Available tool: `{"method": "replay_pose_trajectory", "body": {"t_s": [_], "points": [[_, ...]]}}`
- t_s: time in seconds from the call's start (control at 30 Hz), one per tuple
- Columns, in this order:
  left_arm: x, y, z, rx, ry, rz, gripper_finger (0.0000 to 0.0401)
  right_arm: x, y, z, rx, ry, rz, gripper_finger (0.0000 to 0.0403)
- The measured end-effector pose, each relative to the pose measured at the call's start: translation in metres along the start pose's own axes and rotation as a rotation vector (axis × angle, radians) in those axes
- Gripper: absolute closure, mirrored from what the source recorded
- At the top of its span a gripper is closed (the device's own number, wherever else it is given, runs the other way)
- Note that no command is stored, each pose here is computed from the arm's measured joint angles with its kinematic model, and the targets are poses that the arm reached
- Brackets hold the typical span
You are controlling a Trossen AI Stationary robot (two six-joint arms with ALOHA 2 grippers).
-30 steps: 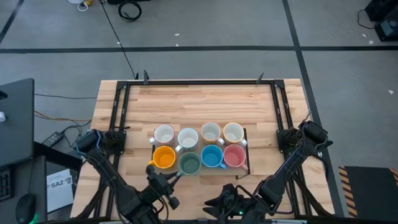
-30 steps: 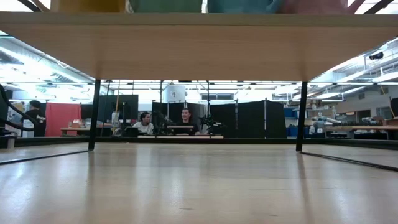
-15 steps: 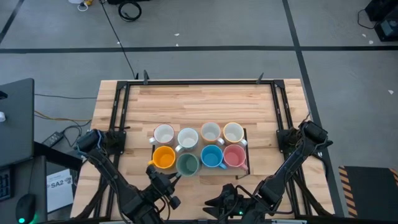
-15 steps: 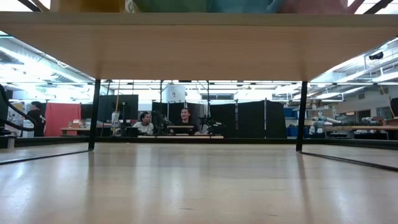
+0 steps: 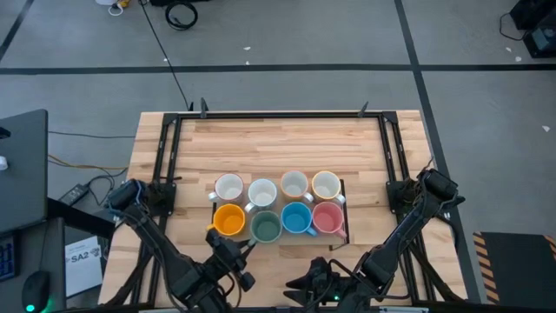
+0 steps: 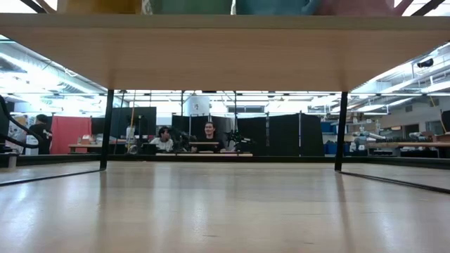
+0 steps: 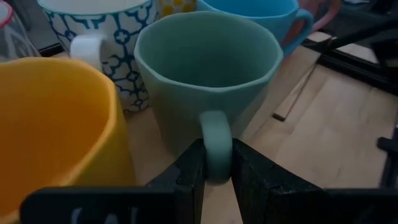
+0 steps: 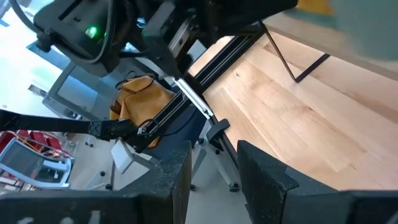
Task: Place coffee mugs
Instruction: Put the green mug on the shelf
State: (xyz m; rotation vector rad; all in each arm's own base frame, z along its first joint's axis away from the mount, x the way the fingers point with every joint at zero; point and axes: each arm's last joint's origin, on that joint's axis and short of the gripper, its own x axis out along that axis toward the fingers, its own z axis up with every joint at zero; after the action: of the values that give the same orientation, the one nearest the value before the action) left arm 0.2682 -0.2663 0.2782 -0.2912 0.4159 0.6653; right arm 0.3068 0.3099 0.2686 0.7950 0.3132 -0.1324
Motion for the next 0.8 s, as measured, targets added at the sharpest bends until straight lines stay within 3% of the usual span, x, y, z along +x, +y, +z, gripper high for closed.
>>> {"method": "replay_pose_trajectory", "body": {"t_s": [0.43, 0.8], "points": [[0.016, 0.003, 0.003, -0.012, 0.203, 0.045, 0.0322, 0.000, 0.000, 0.000, 0.000, 0.016, 0.008, 0.0268], [0.016, 0.003, 0.003, -0.028, 0.196, 0.046, 0.0322, 0.000, 0.000, 0.000, 0.001, 0.016, 0.008, 0.0268]]}}
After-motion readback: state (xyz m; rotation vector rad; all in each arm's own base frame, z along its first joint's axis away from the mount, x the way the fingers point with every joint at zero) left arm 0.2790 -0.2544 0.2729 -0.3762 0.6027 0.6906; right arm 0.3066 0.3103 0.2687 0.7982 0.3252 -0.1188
